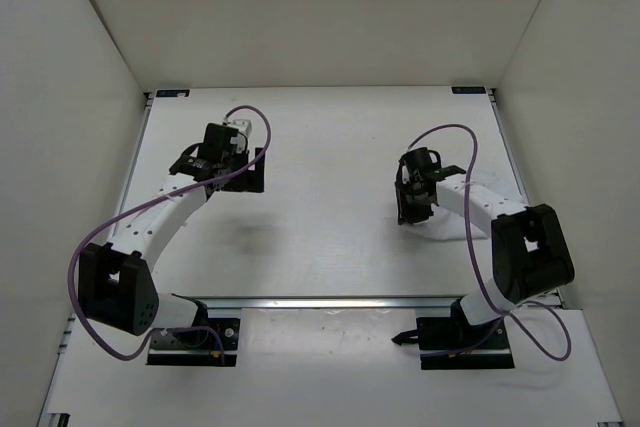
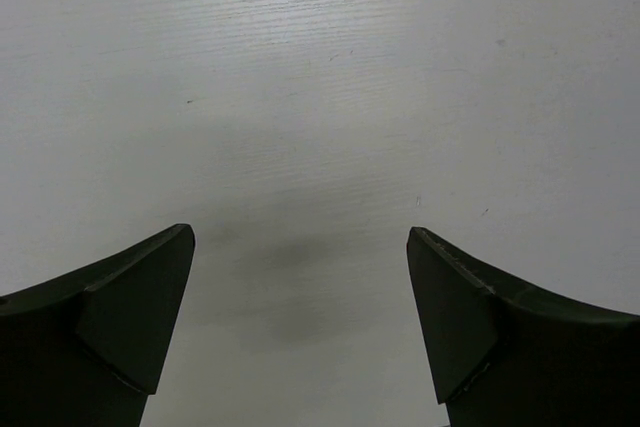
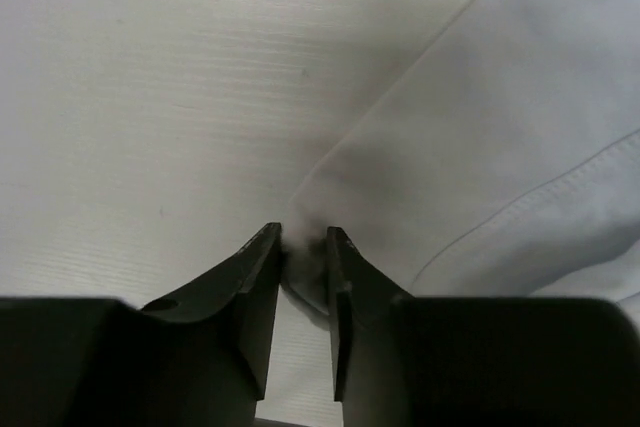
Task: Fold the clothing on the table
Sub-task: Grab the skirt from the pile, then move the skirt to the center of the board
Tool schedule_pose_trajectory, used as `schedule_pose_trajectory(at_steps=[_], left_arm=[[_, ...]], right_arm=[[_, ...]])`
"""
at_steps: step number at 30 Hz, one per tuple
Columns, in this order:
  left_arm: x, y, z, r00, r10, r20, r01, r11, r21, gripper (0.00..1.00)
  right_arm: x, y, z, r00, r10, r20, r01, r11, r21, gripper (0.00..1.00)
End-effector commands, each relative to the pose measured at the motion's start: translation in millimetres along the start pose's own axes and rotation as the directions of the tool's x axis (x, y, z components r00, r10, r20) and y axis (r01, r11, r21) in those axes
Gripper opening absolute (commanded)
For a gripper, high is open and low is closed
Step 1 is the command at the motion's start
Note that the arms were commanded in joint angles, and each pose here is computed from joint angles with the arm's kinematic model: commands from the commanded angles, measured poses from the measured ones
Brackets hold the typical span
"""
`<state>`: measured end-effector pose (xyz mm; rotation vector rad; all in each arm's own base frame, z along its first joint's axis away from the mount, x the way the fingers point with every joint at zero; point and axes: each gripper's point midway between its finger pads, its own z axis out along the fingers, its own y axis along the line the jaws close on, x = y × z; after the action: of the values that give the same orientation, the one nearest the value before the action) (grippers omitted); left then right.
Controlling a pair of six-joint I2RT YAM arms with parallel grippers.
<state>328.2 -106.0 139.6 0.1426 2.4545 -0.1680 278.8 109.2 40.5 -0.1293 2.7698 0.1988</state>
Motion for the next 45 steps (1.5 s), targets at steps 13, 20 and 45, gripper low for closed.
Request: schedule_pose_trajectory(at_steps=[13, 20, 45], left_arm=[[-32.7, -11.5, -17.4, 0.996, -0.02, 0.084, 0.013, 0.997, 0.082, 0.98], [-65.1, 3.1, -42.0, 0.982, -0.028, 0.187, 0.018, 0.999, 0.051, 0.98], [0.9, -51.3, -59.6, 0.99, -0.031, 0.138, -0.007, 0.964, 0.267, 0.98]], right_arm=[[-218.9, 102.7, -134.1, 0.906, -0.085, 0.415, 0.211, 0.94, -0.268, 0.0], [-279.4, 193.3, -324.8, 0.598, -0.048, 0.8, 0.47, 0.829, -0.302, 0.0], [-38.8, 57.8, -46.3, 0.98, 0.012, 0.2, 0.047, 0.957, -0.285, 0.0]])
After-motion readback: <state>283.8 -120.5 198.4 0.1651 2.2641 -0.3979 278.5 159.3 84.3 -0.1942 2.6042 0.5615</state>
